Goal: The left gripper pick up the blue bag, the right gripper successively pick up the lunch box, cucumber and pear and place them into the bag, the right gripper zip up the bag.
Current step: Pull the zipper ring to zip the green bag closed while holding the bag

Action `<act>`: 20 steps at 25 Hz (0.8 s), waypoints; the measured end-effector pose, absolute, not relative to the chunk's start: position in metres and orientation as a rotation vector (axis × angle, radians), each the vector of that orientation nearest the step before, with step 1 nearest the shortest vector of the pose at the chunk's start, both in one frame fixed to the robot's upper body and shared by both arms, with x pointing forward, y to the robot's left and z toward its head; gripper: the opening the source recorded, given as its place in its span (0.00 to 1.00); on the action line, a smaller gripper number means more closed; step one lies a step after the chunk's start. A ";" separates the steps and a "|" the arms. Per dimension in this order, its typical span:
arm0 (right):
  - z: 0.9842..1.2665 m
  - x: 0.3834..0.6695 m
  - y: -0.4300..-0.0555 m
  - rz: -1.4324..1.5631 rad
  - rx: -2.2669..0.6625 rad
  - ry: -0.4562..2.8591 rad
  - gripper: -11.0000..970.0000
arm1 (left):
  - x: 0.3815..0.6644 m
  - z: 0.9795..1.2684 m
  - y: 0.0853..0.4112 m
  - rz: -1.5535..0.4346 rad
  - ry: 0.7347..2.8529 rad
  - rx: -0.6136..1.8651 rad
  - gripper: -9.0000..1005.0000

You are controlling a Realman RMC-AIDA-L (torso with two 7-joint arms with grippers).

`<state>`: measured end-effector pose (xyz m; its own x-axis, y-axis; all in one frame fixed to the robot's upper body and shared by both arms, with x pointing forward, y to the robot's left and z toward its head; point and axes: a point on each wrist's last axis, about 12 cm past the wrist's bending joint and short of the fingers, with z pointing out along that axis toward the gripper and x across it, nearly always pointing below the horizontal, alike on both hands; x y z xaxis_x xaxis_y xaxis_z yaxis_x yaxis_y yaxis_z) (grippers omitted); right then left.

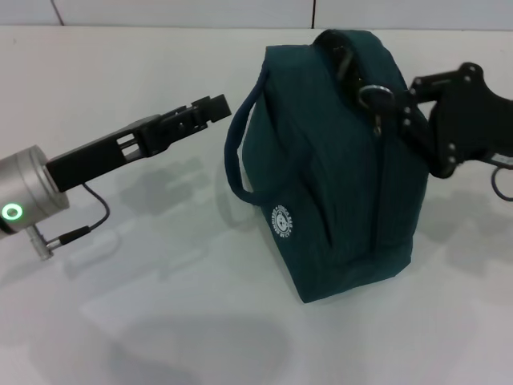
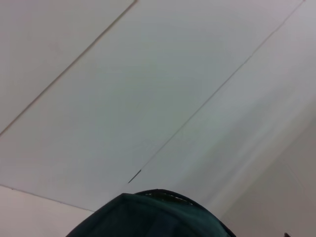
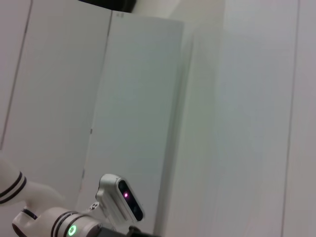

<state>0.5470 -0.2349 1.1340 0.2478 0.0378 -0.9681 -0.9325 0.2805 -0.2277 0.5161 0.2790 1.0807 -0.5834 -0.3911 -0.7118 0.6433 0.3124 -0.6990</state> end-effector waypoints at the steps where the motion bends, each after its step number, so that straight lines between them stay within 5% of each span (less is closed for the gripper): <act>1: 1.136 0.549 -0.231 0.871 -1.069 1.089 0.03 | 0.515 1.081 0.281 -1.431 1.671 0.234 0.75; 11: 1.156 0.566 -0.192 0.920 -1.191 1.001 0.03 | 0.505 1.083 0.300 -1.385 1.660 0.218 0.75; 20: 1.150 0.573 -0.195 0.898 -1.125 1.095 0.03 | 0.501 1.082 0.302 -1.391 1.659 0.206 0.75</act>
<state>0.5735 -0.1949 1.1496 0.2425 0.0174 -0.9700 -0.9478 0.2178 -0.2330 0.5006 0.3023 1.0816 -0.5540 -0.4131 -0.7228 0.6397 0.3445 -0.6871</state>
